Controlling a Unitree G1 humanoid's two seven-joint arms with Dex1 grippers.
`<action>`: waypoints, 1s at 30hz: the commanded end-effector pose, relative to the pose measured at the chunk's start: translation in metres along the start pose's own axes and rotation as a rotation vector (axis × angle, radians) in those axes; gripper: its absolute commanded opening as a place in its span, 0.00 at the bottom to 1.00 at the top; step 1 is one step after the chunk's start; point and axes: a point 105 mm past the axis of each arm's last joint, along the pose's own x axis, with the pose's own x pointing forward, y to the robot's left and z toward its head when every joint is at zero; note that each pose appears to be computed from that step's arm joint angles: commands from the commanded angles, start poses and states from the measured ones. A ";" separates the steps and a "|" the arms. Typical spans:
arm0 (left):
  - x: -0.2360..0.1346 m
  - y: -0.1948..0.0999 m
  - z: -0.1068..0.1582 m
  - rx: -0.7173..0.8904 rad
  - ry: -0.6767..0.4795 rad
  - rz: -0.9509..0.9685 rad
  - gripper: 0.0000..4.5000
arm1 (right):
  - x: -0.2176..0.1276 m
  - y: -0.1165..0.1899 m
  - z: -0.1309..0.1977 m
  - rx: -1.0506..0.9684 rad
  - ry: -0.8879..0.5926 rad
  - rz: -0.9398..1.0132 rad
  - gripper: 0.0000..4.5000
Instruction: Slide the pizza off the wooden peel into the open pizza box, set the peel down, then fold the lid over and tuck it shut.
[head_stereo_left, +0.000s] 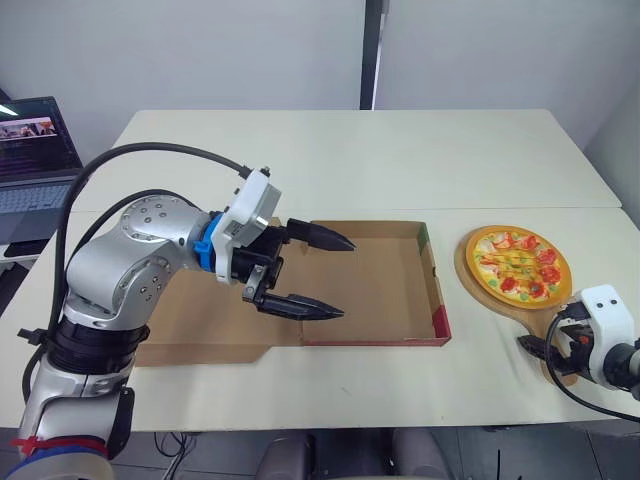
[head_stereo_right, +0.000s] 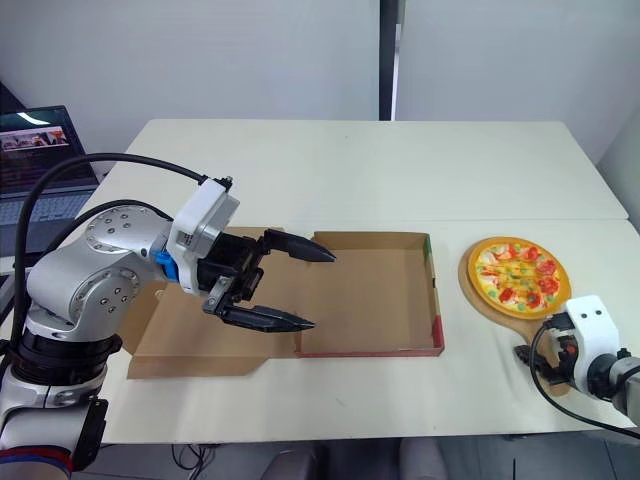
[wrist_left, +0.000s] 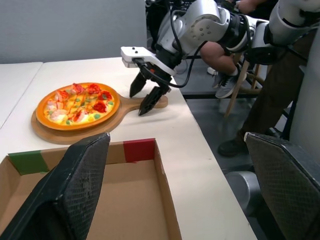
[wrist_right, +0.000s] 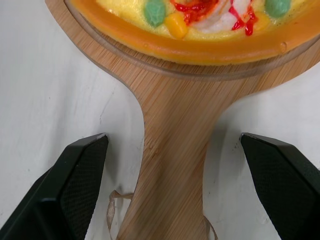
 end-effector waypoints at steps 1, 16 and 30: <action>-0.007 0.000 0.007 0.032 -0.007 0.033 1.00 | 0.007 -0.001 0.000 -0.018 0.004 0.015 0.74; -0.030 0.003 -0.004 0.002 0.050 0.177 1.00 | 0.002 -0.013 0.009 -0.051 -0.086 -0.049 0.35; -0.051 0.004 -0.011 -0.023 0.082 0.300 1.00 | -0.018 -0.028 0.031 -0.082 -0.208 -0.110 0.35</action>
